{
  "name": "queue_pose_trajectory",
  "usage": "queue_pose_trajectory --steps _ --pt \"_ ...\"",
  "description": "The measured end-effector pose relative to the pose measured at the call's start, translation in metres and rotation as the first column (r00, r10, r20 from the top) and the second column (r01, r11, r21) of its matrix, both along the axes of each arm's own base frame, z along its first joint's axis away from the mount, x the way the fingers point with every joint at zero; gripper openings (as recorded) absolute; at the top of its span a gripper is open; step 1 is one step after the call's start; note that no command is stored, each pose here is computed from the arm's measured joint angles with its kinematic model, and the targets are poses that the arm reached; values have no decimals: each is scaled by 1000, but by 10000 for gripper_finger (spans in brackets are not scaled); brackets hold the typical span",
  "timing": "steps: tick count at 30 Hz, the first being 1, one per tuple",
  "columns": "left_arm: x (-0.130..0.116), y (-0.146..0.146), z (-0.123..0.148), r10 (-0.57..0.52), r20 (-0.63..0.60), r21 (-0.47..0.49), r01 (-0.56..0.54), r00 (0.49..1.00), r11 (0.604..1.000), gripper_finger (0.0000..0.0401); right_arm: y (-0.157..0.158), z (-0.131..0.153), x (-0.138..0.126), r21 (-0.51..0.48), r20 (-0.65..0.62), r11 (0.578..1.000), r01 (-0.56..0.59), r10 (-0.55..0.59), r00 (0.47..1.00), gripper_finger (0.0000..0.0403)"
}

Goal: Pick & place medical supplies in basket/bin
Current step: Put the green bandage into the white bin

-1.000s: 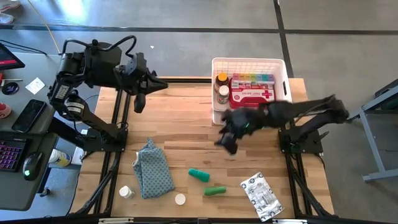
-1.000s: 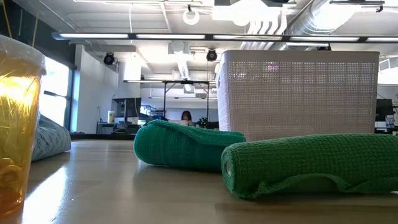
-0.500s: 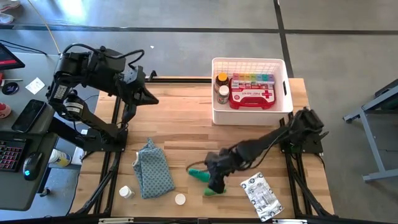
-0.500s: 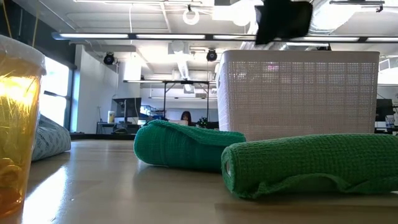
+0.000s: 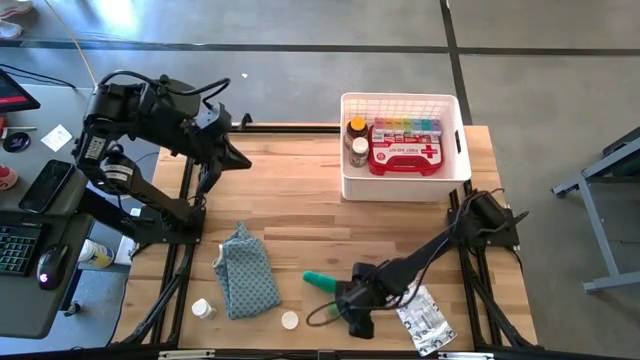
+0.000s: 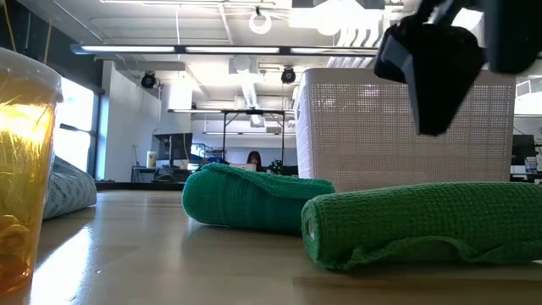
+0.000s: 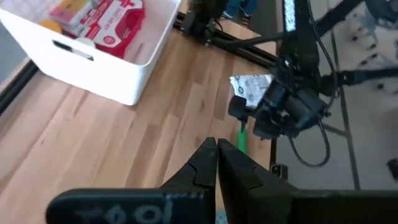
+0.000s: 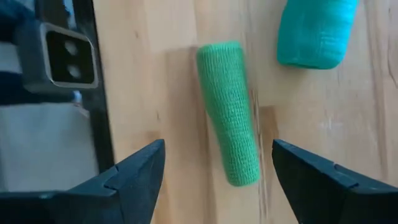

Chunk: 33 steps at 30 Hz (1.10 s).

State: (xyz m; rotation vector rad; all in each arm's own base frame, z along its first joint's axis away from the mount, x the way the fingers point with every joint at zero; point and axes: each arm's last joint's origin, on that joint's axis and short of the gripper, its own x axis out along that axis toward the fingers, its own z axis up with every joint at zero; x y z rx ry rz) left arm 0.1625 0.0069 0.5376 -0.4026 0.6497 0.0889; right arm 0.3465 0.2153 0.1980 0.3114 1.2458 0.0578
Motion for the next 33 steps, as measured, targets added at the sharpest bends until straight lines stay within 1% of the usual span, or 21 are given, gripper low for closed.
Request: queue_pose_trajectory --steps 4,9,11,14,17,23,26,33 --pt "2 1 0 35 -5 -12 -35 999 999 51 6 -14 -2 -80 -5 996 -42 42 999 273" --pt "3 1 -1 71 -12 -48 -72 997 996 51 5 -28 3 -139 -8 990 -25 24 1000 247" --pt "2 1 -1 91 -13 -75 -92 996 993 51 6 -35 5 -141 -15 989 -33 31 999 238" --pt "3 1 -1 116 -19 -104 -118 993 988 51 9 -43 8 -117 -24 992 -52 50 998 227" --pt "3 1 -1 125 -20 -116 -126 992 985 51 13 -51 8 -111 -32 992 -62 59 998 219" --pt "4 1 1 138 -4 -133 -137 990 982 51 14 -56 8 -113 -47 992 -58 53 998 196" --pt "5 1 2 138 19 -135 -134 990 982 51 13 -57 8 -124 -45 990 -66 60 997 171" --pt "6 1 3 131 32 -126 -126 991 984 51 14 -56 8 -113 -50 990 -80 75 996 88"
